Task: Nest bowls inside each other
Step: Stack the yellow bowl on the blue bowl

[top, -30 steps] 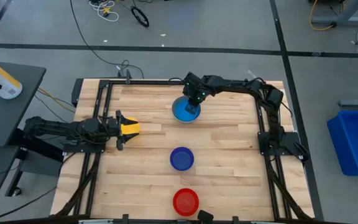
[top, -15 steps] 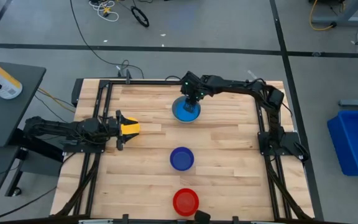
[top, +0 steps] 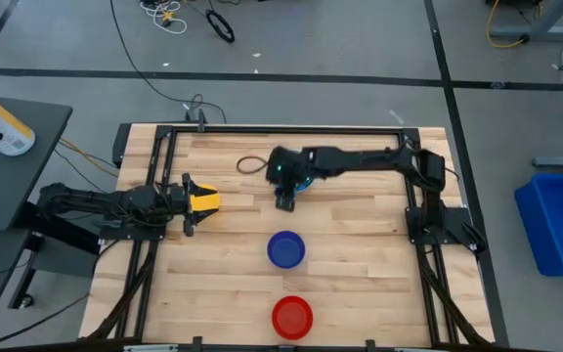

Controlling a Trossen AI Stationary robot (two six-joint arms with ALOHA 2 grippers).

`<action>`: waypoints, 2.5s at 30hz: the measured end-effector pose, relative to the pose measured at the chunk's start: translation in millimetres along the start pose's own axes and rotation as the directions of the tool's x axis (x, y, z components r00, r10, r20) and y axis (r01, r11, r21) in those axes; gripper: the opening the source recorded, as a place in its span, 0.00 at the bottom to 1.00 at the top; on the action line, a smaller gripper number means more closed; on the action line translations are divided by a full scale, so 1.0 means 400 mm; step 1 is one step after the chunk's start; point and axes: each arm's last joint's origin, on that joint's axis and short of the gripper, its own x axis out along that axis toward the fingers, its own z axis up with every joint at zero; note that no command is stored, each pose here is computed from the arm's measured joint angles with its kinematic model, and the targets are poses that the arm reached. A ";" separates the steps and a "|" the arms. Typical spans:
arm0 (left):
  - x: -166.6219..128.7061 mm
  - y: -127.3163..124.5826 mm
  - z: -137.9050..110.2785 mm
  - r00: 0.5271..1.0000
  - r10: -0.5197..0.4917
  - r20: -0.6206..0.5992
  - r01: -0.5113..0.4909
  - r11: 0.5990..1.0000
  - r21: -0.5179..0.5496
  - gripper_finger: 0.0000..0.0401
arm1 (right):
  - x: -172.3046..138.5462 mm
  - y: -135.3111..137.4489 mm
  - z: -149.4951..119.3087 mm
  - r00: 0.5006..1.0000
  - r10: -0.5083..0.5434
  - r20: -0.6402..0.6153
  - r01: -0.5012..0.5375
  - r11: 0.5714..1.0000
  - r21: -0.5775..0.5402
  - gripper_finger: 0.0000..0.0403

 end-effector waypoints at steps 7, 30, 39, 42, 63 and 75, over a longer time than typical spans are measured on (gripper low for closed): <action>0.000 0.000 0.000 1.000 0.007 0.001 -0.007 1.000 0.011 0.69 | 0.011 0.059 0.041 0.984 0.078 0.160 -0.073 0.997 -0.033 0.44; 0.029 0.002 -0.046 0.974 0.122 -0.192 -0.119 0.993 0.025 0.69 | -0.260 0.166 -0.195 0.799 -0.137 0.585 0.150 0.988 0.026 0.46; 0.037 0.003 -0.066 0.952 0.152 -0.264 -0.174 0.983 -0.065 0.69 | -0.316 0.173 -0.414 0.779 -0.216 0.588 0.120 0.973 0.198 0.47; 0.041 0.006 -0.070 0.923 0.188 -0.335 -0.232 0.968 -0.096 0.69 | -0.315 0.180 -0.450 0.784 -0.225 0.579 0.122 0.970 0.212 0.47; 0.069 -0.003 -0.086 0.731 0.191 -0.656 -0.384 0.909 -0.163 0.69 | -0.304 0.239 -0.539 0.796 -0.361 0.486 0.294 0.932 0.210 0.49; 0.080 -0.003 -0.093 0.724 0.227 -0.652 -0.405 0.904 -0.135 0.69 | -0.359 0.253 -0.658 0.662 -0.180 0.727 0.127 0.984 0.128 0.47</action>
